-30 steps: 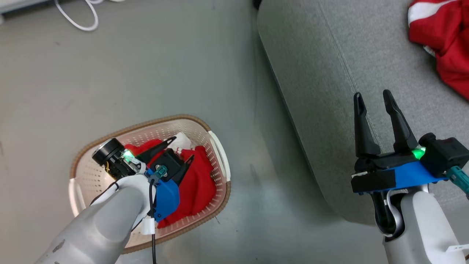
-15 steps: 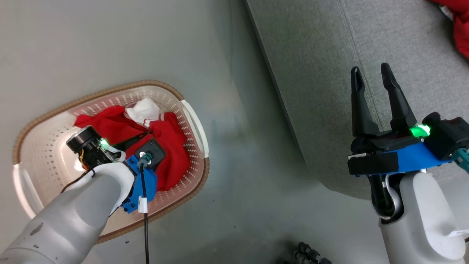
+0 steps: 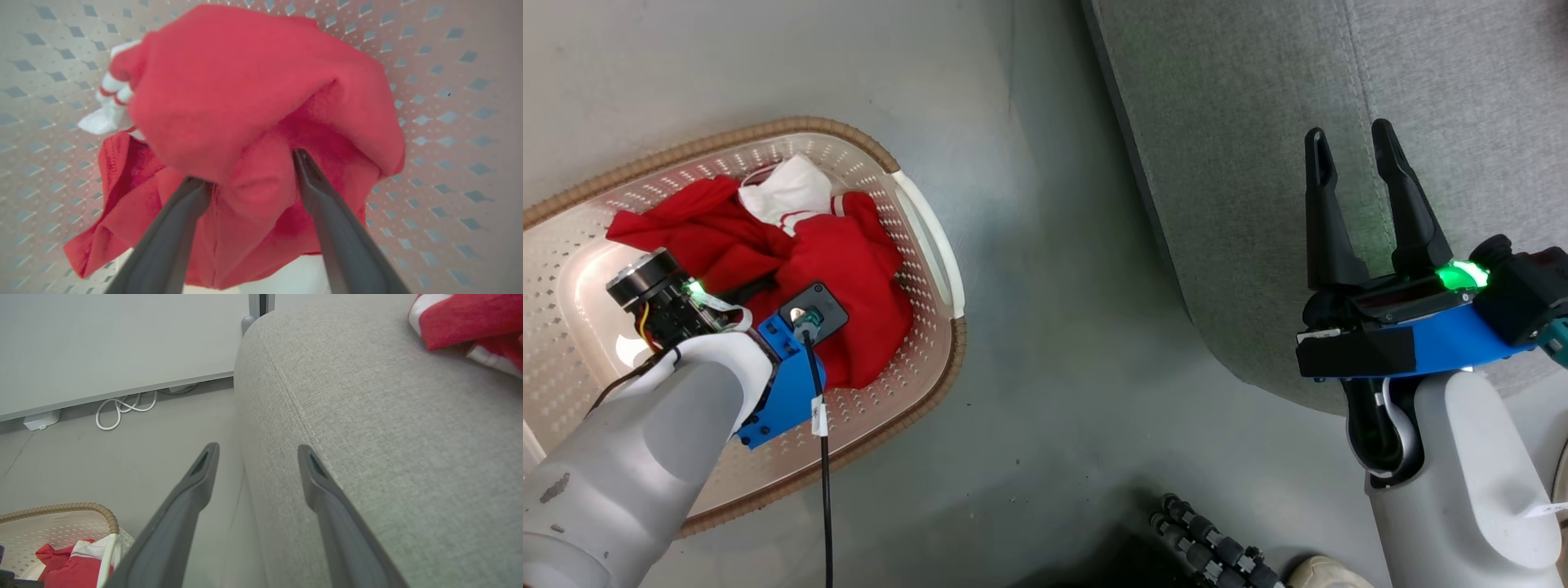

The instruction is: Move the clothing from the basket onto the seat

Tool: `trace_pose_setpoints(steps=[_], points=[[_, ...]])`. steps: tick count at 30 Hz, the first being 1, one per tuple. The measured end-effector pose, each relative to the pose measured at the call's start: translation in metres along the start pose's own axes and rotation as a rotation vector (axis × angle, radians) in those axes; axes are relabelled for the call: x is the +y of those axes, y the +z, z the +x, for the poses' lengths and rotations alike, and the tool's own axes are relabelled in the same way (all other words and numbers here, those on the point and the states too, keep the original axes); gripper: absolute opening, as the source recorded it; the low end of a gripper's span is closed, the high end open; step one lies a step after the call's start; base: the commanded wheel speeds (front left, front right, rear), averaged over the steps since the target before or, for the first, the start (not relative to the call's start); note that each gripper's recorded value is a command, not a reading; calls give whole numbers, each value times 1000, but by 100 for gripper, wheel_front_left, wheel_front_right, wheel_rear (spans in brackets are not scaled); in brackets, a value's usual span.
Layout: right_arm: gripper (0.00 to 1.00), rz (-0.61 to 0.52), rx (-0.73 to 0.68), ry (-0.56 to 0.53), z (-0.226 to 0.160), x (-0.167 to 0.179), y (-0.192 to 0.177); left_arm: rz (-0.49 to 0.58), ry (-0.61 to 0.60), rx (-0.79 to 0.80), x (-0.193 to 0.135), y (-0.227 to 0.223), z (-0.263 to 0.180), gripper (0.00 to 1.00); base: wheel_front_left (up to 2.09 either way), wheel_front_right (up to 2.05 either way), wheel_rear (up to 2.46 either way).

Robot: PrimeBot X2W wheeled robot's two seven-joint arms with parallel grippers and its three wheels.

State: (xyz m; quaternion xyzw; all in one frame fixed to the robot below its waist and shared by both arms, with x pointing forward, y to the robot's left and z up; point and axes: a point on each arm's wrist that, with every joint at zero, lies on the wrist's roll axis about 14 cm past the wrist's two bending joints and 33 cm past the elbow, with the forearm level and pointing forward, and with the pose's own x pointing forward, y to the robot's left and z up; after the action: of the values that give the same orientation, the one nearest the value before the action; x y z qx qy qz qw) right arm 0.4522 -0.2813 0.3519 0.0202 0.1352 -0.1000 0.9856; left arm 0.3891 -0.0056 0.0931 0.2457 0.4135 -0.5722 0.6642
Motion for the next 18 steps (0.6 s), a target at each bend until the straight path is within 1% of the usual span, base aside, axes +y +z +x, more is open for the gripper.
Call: trace_pose_setpoints(steps=[3, 4, 5, 6, 10, 13, 18], points=[[100, -4, 15, -1, 2, 0, -7, 0, -5, 26, 0, -7, 5, 100, 0, 0, 0], [100, -4, 18, 0, 2, 0, -8, -3, -7, 33, -1, -9, 6, 95, 0, 0, 0], [100, -4, 20, 0, 3, 0, -9, -5, -9, 35, -1, -10, 7, 40, 0, 0, 0], [100, -3, 22, 2, 3, 1, -10, 1, -11, 30, -2, -9, 7, 0, 0, 0, 0], [100, -1, 10, 10, 7, 3, -7, 22, -13, 4, -4, -4, 6, 0, 0, 0, 0], [100, -2, 1, 13, 9, 5, -4, 18, -7, -4, -3, -1, 3, 0, 0, 0, 0], [100, 2, -13, 24, 12, 9, -1, 0, 5, -61, -6, 16, -5, 0, 0, 0, 0]])
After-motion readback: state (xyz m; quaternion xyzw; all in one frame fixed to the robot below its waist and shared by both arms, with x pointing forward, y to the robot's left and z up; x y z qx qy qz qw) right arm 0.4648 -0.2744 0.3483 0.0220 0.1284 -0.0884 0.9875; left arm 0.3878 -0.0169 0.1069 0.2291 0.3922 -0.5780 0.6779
